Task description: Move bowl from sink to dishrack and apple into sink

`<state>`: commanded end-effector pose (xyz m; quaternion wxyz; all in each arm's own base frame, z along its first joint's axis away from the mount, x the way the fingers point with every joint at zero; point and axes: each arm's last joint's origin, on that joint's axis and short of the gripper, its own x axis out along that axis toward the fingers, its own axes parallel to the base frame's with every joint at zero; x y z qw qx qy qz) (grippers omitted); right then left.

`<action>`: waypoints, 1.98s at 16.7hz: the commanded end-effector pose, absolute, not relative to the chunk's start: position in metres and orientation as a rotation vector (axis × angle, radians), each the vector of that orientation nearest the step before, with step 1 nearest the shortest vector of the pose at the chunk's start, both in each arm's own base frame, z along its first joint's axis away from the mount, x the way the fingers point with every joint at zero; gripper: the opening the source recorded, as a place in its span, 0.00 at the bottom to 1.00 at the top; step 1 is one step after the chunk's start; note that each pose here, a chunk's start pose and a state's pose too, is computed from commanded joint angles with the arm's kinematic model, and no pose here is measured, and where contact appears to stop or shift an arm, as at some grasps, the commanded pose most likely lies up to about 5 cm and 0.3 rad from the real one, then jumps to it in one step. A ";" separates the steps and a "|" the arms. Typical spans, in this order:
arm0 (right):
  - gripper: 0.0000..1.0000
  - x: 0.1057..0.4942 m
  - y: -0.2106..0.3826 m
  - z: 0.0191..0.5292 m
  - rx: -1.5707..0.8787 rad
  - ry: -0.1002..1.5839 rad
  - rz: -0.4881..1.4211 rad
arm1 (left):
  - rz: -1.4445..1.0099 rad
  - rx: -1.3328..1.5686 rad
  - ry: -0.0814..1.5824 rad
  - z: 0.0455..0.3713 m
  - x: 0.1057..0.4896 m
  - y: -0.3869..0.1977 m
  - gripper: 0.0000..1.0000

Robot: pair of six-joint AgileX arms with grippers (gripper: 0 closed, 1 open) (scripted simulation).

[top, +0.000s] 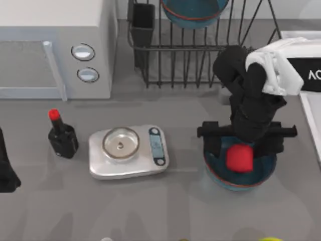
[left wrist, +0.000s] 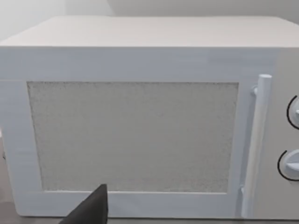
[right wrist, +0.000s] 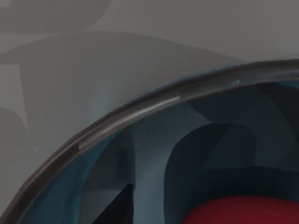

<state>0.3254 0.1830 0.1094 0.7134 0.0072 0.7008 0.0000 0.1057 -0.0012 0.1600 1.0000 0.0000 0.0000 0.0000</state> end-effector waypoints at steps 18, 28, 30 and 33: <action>0.10 0.323 0.182 0.094 0.008 1.571 -0.008 | 0.000 0.000 0.000 0.160 0.106 -0.001 1.00; 0.00 0.322 0.183 0.126 0.005 1.513 0.000 | 0.000 0.000 0.000 0.160 0.106 -0.001 1.00; 0.00 0.324 0.183 0.131 0.008 1.511 -0.001 | 0.000 0.000 0.000 0.160 0.106 -0.001 1.00; 0.00 0.327 0.185 0.157 0.011 1.510 -0.002 | 0.000 0.000 0.000 0.160 0.106 -0.001 1.00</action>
